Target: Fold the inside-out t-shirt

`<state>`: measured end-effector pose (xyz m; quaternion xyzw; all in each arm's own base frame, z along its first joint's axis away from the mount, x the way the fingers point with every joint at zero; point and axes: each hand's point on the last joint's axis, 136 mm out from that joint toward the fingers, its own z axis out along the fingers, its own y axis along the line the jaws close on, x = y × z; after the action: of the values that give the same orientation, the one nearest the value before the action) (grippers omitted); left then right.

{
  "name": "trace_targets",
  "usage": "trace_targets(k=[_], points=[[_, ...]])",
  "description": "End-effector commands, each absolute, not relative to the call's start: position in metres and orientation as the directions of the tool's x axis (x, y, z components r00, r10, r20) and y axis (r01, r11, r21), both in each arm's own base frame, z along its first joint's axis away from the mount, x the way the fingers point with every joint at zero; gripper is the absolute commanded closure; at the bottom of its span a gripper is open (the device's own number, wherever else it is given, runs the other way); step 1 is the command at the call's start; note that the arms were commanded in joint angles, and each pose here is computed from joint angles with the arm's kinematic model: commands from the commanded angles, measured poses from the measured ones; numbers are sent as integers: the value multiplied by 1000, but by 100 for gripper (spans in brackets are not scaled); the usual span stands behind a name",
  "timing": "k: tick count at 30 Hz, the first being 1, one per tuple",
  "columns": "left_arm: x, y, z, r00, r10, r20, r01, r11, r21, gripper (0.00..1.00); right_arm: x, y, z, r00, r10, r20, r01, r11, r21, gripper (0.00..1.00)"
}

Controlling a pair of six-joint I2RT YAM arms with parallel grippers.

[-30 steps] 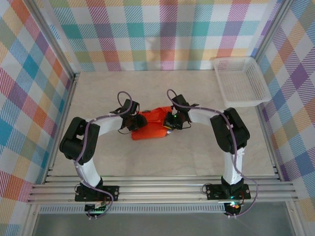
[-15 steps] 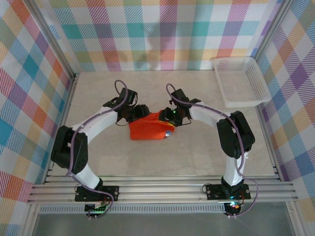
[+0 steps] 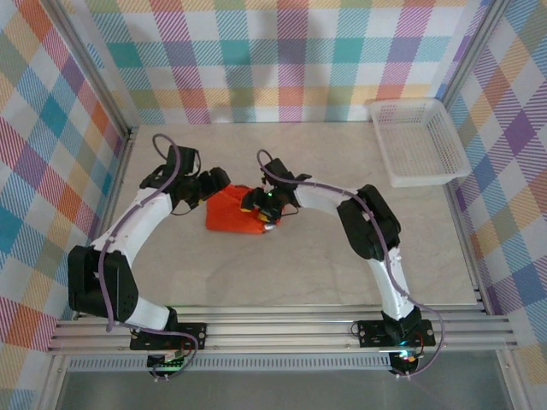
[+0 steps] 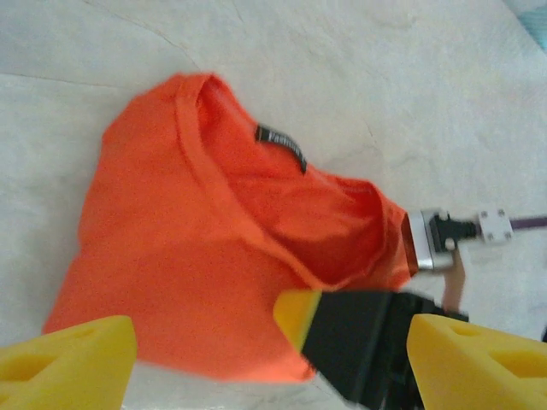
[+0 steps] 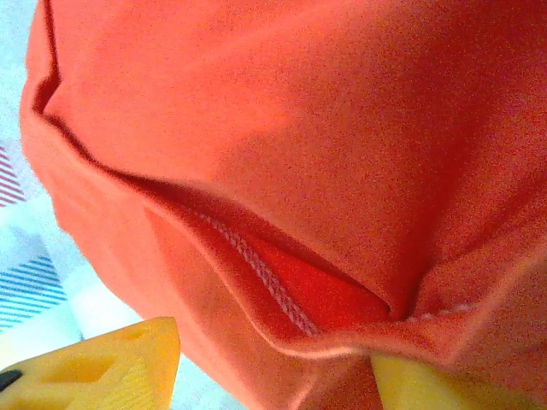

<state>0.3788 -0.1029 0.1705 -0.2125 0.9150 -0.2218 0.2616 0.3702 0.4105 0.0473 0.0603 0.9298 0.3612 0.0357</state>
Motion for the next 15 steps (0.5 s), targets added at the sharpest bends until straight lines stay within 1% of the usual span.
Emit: trace_targets(k=[1,4,6,9,13,15], points=[[366,-81,172,-760,-536,-368,-314,798,-515,16,386,411,-15,-977,210,37,192,788,585,39],[364,-61,177,-726,-565,-392,-347,793,-501,14,421,442,-12,-980,197,-13,149,779,609,39],[362,-53,181,-712,-560,-424,-352,807,-475,13,443,462,-12,-981,191,-42,118,750,650,39],[359,-44,178,-698,-553,-455,-363,821,-441,0,472,487,-8,-979,184,-90,66,702,709,39],[355,-41,167,-696,-553,-458,-378,825,-421,0,494,500,12,-973,195,-123,27,625,780,40],[354,-39,166,-693,-537,-481,-371,837,-401,0,495,504,37,-973,166,-161,-32,591,806,37]])
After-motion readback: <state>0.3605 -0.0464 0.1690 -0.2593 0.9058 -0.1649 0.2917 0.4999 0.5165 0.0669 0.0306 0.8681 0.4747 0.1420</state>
